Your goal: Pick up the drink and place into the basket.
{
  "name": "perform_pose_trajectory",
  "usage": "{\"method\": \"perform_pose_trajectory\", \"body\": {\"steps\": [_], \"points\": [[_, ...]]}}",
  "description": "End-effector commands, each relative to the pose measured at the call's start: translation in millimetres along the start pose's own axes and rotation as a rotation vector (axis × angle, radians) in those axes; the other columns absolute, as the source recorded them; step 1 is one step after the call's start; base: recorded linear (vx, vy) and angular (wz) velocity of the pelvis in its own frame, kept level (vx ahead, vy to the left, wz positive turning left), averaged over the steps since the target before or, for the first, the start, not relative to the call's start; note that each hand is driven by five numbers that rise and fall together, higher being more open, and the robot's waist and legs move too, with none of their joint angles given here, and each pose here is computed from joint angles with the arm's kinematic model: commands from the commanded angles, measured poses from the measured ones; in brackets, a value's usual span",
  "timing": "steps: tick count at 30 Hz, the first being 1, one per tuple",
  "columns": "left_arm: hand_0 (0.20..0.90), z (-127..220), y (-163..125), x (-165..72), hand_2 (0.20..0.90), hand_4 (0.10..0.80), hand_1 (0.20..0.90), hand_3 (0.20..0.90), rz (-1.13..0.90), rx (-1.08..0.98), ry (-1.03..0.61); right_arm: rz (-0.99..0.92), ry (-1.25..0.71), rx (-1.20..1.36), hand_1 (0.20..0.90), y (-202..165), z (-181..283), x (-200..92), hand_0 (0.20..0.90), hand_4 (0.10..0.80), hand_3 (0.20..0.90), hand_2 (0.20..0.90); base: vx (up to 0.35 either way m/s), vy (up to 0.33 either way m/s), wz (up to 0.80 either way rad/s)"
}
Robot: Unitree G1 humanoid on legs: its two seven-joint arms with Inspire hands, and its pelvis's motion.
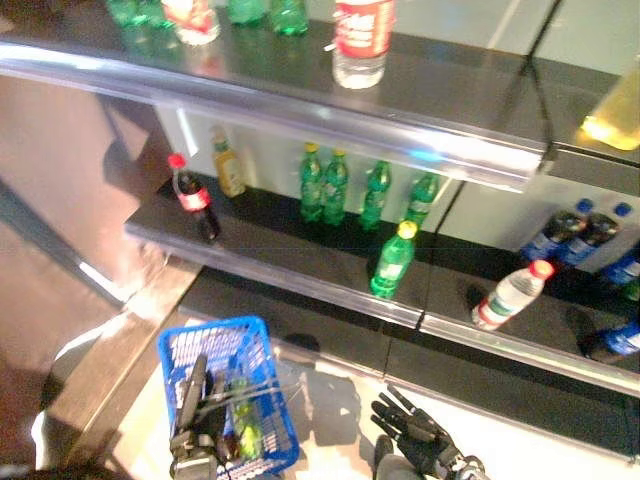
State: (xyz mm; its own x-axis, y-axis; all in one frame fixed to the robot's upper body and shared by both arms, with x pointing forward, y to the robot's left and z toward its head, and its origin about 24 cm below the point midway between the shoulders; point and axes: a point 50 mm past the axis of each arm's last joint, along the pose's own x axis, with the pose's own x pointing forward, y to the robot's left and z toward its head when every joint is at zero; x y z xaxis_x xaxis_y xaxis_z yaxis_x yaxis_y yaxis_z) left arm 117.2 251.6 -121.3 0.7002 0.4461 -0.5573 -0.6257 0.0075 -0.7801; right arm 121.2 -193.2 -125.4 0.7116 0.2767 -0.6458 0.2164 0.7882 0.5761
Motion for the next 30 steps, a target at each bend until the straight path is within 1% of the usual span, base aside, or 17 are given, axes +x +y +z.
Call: {"method": "perform_pose_trajectory", "body": {"steps": [1,3,4,6,8,10,11,12,15,18,19,24,30], "points": [[0.3,36.7,-65.6,19.7,0.3,0.1,0.3,0.2,-0.297,-0.058,-0.203,0.013,-0.134,-0.15,0.9,8.7,27.7,4.7,0.9,0.8,0.9,0.9,-0.136,-0.209,-0.88],[0.3,35.6,-59.9,21.0,0.3,0.1,0.3,0.2,-0.255,-0.094,-0.222,-0.017,-0.163,-0.197,0.9,7.9,31.6,5.8,0.9,0.8,0.9,0.9,-0.108,-0.391,-0.44],[0.3,34.1,-50.7,21.0,0.3,0.1,0.3,0.2,-0.21,-0.087,-0.243,-0.047,-0.167,-0.256,0.9,5.1,32.2,6.7,0.9,0.8,0.9,0.9,-0.067,-0.558,-0.15],[0.3,34.2,-39.9,20.2,0.3,0.1,0.3,0.2,-0.14,-0.07,-0.265,-0.061,-0.144,-0.337,0.9,4.8,32.1,8.8,0.9,0.8,0.9,0.9,-0.018,-0.548,-0.07],[0.3,38.9,-24.1,16.7,0.3,0.1,0.3,0.2,-0.037,-0.073,-0.293,-0.095,-0.091,-0.482,0.9,1.9,32.3,9.3,0.9,0.8,0.9,0.9,0.002,-0.567,-0.15],[0.3,43.8,-14.9,14.6,0.3,0.1,0.3,0.2,0.011,-0.083,-0.309,-0.114,-0.064,-0.555,0.9,-1.5,34.0,8.6,0.9,0.8,0.9,0.9,-0.001,-0.327,-0.17],[0.3,43.8,-14.9,14.6,0.3,0.1,0.3,0.2,0.011,-0.083,-0.309,-0.114,-0.064,-0.555,0.9,-1.5,34.1,8.6,0.9,0.8,0.9,0.9,-0.005,-0.487,-0.19],[0.3,48.2,-2.4,11.4,0.3,0.1,0.3,0.2,0.088,-0.126,-0.335,-0.157,-0.025,-0.591,0.9,-5.9,34.7,8.6,0.9,0.8,0.9,0.9,-0.001,-0.471,-0.16],[0.3,48.5,7.1,9.4,0.3,0.1,0.3,0.2,0.148,-0.136,-0.332,-0.198,0.014,-0.585,0.9,-9.4,31.1,8.9,0.9,0.8,0.9,0.9,-0.001,-0.433,-0.49],[0.3,42.7,20.0,2.8,0.3,0.1,0.3,0.2,0.188,-0.149,-0.335,-0.212,0.021,-0.618,0.9,-10.0,33.7,10.8,0.9,0.8,0.9,0.9,0.016,-0.169,-0.29],[0.3,40.3,28.4,-2.3,0.3,0.1,0.3,0.2,0.217,-0.163,-0.338,-0.238,0.033,-0.629,0.9,-13.3,35.3,10.8,0.9,0.8,0.9,0.9,-0.015,-0.102,-0.55],[0.3,36.6,47.5,-16.2,0.3,0.1,0.3,0.2,0.265,-0.178,-0.355,-0.304,0.042,-0.696,0.9,-15.8,38.5,16.6,0.9,0.8,0.9,0.9,0.084,-0.051,-0.73],[0.3,46.0,53.2,-18.4,0.3,0.1,0.3,0.2,0.302,-0.143,-0.377,-0.345,0.006,-0.67,0.9,-3.1,34.5,27.6,0.9,0.8,0.9,0.9,0.149,-0.026,-0.56]]}}
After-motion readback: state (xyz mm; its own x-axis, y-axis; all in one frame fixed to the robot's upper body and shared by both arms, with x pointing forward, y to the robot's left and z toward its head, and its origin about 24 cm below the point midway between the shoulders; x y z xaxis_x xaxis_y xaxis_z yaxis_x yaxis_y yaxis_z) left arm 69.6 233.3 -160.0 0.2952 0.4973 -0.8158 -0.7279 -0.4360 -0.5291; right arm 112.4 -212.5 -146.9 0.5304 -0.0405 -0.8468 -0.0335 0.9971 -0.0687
